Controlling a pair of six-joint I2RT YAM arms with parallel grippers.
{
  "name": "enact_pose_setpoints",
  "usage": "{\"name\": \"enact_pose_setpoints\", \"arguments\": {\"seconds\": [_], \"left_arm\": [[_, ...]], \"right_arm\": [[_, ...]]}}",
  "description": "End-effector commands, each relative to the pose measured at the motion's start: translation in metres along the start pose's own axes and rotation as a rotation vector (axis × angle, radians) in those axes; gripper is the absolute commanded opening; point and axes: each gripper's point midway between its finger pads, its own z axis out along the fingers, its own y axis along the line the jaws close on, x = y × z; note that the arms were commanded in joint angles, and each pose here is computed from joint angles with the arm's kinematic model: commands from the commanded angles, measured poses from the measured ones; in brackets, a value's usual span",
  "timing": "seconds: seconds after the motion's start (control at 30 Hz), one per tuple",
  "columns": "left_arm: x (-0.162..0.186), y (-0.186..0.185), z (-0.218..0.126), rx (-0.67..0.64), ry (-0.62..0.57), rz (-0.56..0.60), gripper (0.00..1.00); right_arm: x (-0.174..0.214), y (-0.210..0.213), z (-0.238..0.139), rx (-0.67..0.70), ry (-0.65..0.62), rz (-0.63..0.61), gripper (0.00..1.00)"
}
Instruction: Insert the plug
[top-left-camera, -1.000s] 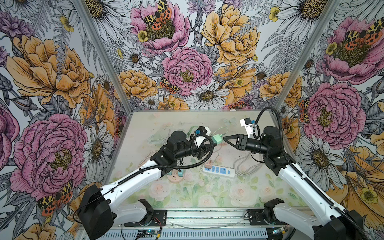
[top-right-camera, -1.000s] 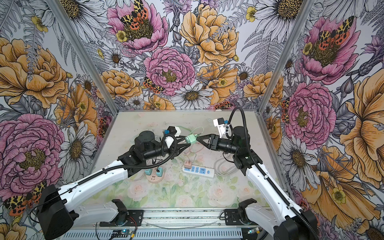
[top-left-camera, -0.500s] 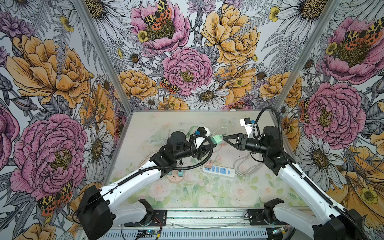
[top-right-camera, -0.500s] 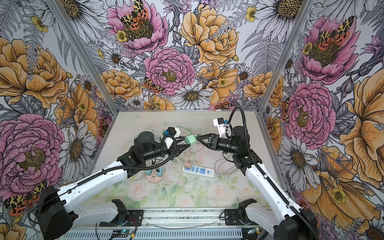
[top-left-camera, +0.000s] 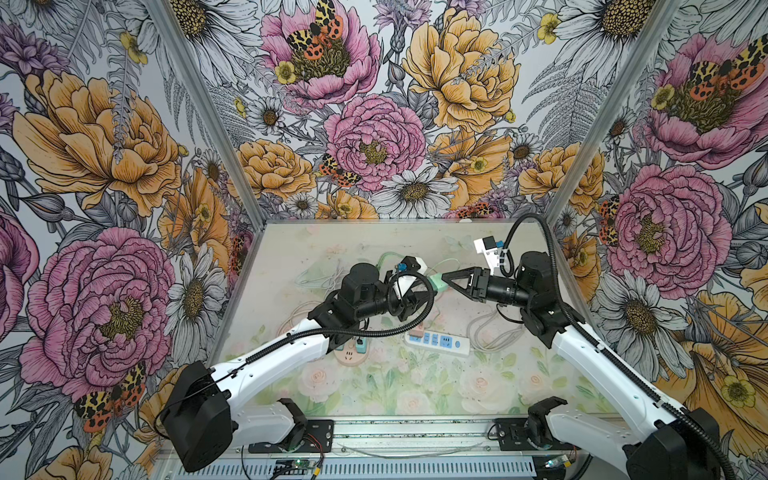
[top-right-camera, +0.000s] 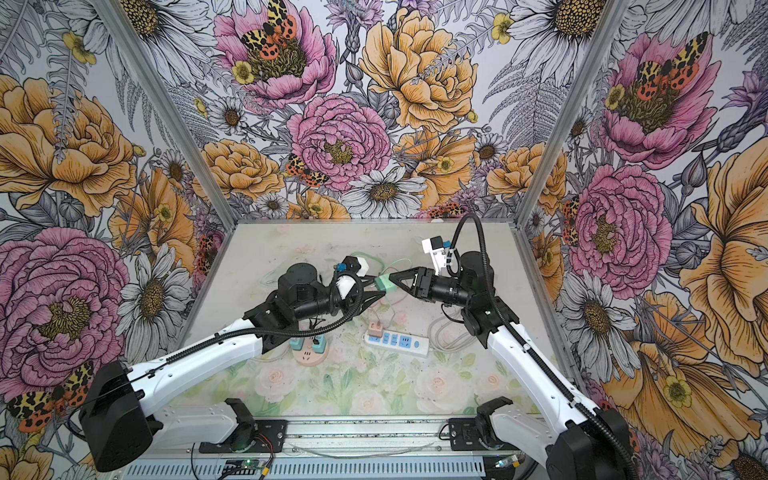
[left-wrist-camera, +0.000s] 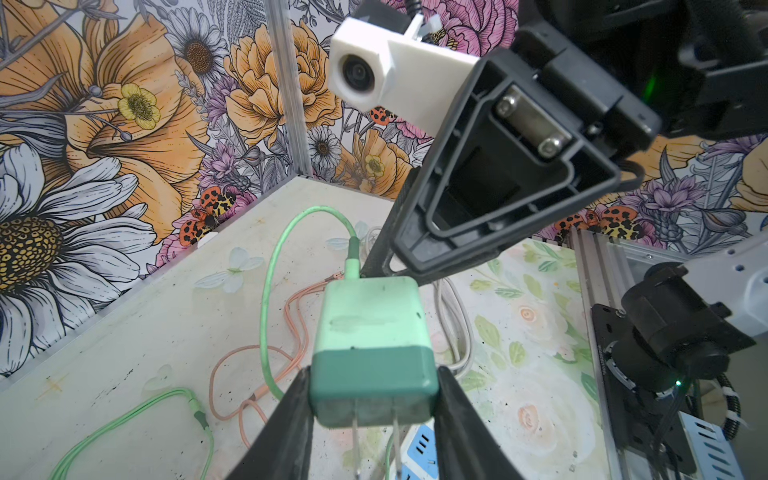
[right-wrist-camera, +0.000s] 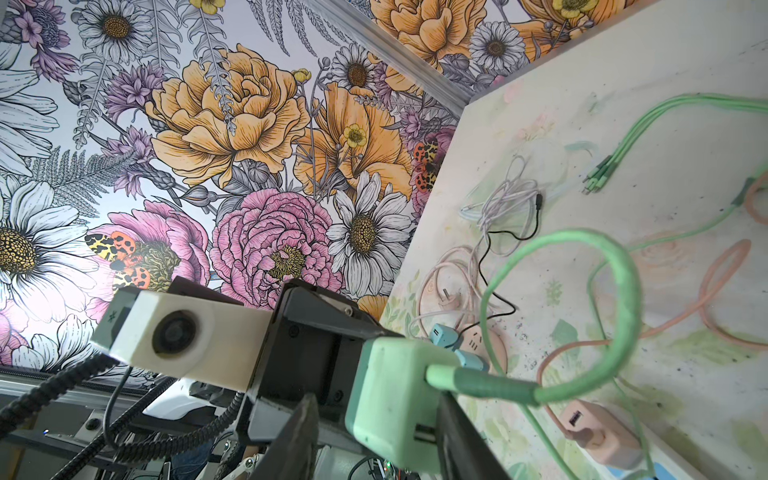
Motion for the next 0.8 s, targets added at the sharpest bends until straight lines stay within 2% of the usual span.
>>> {"name": "enact_pose_setpoints", "arguments": {"seconds": [0.0,0.47,0.77], "left_arm": [[-0.033,-0.006,0.0,0.021,-0.085,0.059,0.31],[-0.037,-0.009,-0.018,0.005,-0.097,0.065,0.31],[-0.035,-0.02,0.0,0.061,-0.096,0.064,0.31]], "right_arm": [[0.003,0.01,0.004,-0.037,0.029,-0.021,0.46],[0.001,0.002,0.003,0.009,0.025,-0.014,0.45],[0.006,0.015,0.008,-0.05,0.04,-0.009,0.46]]}}
